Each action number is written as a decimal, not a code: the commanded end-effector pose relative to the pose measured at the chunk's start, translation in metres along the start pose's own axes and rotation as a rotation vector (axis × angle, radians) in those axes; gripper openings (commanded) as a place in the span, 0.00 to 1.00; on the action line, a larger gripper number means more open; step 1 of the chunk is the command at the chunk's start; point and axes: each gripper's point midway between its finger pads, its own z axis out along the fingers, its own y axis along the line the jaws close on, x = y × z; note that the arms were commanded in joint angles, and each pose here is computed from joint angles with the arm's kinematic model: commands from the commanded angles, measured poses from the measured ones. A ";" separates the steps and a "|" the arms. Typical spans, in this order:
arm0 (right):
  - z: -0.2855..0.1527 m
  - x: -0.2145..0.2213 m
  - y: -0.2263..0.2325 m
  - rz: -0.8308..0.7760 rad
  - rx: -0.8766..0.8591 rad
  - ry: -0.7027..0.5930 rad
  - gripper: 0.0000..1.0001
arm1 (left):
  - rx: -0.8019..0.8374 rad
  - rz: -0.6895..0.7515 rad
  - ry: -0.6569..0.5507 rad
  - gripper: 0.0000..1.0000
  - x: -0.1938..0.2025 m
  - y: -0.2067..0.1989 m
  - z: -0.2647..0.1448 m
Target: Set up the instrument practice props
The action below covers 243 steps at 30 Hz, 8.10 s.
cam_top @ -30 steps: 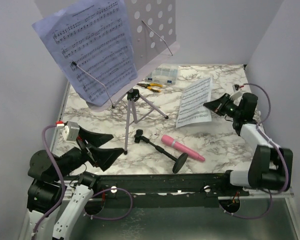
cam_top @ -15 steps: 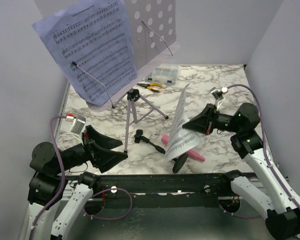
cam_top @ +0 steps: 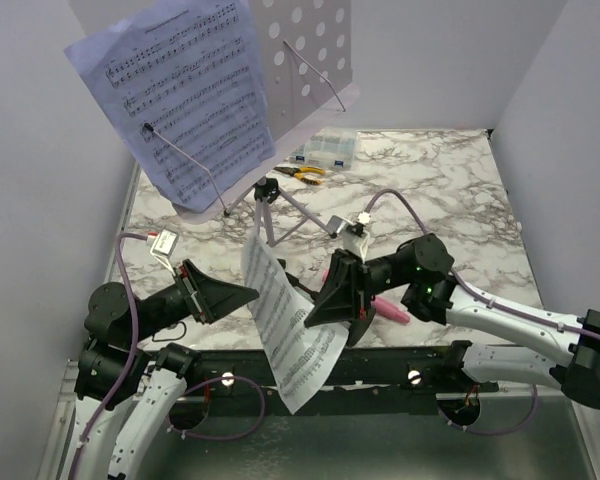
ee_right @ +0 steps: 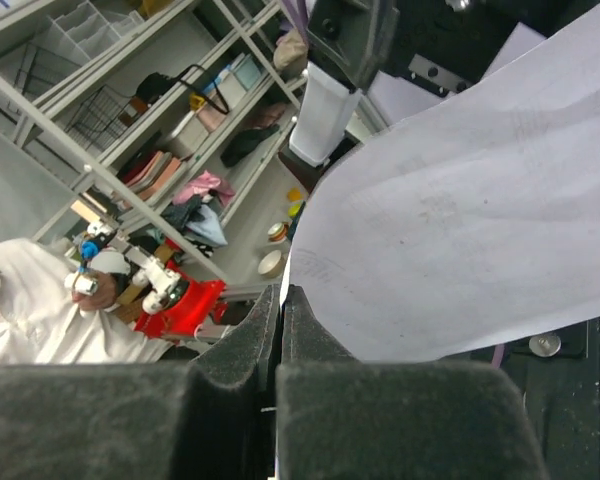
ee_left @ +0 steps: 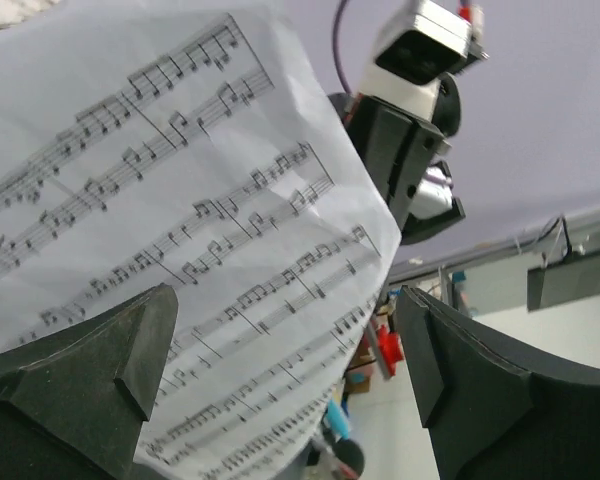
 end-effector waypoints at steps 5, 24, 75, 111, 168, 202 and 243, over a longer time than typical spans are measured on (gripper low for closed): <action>0.004 -0.048 0.027 -0.246 0.018 -0.150 0.00 | -0.164 -0.123 -0.281 0.99 -0.024 0.023 -0.024; 0.016 -0.043 0.008 -0.270 -0.062 -0.176 0.00 | 0.059 -0.179 -0.311 0.93 -0.020 0.007 -0.022; -0.013 -0.018 -0.055 -0.057 0.294 -0.245 0.63 | 0.164 0.334 -0.064 0.00 0.029 -0.028 -0.042; -0.070 -0.202 -0.041 -0.604 0.938 -0.503 0.53 | -0.046 0.914 -0.282 0.00 -0.119 -0.097 -0.003; -0.069 -0.367 -0.107 -1.206 0.947 -0.153 0.00 | -0.111 1.013 -0.601 0.00 -0.278 -0.188 0.046; -0.084 -0.371 -0.066 -1.252 0.867 -0.466 0.00 | -0.087 1.080 -0.603 0.00 -0.280 -0.188 0.052; -0.075 -0.361 -0.074 -1.223 0.806 -0.439 0.00 | 0.108 1.073 -0.502 0.00 -0.271 -0.189 0.102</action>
